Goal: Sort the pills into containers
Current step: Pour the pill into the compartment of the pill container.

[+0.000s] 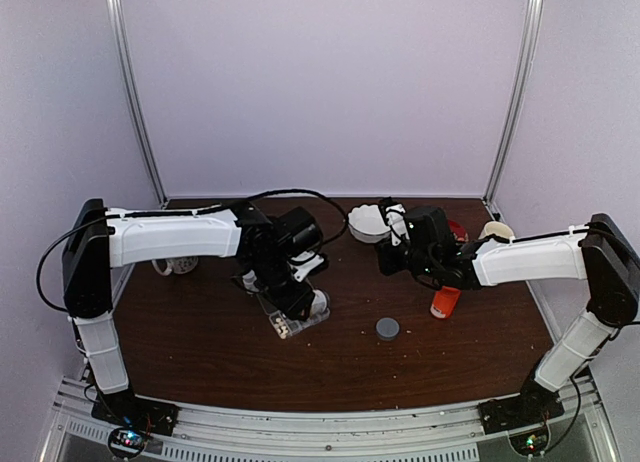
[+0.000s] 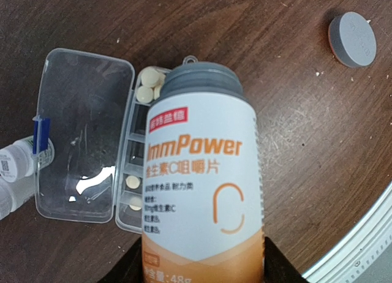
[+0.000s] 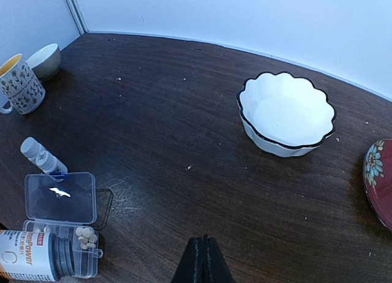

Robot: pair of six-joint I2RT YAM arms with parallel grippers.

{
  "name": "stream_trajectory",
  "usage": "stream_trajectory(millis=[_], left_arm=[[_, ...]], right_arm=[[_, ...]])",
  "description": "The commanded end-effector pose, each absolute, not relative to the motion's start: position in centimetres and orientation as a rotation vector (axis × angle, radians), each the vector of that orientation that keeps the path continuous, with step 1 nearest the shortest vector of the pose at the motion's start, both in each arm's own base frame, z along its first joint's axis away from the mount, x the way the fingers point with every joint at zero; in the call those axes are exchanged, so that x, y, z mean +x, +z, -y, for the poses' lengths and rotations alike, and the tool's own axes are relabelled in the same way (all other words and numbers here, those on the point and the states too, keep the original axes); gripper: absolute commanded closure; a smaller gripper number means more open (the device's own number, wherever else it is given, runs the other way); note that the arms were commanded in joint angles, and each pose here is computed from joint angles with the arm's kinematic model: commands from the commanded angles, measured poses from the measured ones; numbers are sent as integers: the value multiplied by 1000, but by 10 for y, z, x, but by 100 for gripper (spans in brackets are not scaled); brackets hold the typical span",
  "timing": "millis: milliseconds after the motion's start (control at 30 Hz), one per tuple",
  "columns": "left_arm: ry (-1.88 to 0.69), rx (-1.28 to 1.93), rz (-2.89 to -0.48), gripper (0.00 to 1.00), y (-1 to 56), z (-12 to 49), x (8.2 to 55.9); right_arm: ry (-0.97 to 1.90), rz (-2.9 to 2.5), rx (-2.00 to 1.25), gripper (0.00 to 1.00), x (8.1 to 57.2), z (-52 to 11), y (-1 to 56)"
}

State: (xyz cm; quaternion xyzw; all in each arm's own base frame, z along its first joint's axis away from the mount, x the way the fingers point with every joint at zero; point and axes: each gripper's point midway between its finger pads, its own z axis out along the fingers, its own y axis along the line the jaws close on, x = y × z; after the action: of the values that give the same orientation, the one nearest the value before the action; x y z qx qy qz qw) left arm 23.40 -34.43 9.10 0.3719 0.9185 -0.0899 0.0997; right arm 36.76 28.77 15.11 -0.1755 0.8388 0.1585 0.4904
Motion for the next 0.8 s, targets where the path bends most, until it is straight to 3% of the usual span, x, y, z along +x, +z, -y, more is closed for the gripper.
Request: stream_trajectory(millis=[0,767], left_arm=[[-261,1063,-2708,100,96,343,243],[-275,1056,-2739,100,95,342,239]], right_arm=[[394,-2019,-437,100,371,-294,160],[399,-2020,-440,100,371,-295,159]])
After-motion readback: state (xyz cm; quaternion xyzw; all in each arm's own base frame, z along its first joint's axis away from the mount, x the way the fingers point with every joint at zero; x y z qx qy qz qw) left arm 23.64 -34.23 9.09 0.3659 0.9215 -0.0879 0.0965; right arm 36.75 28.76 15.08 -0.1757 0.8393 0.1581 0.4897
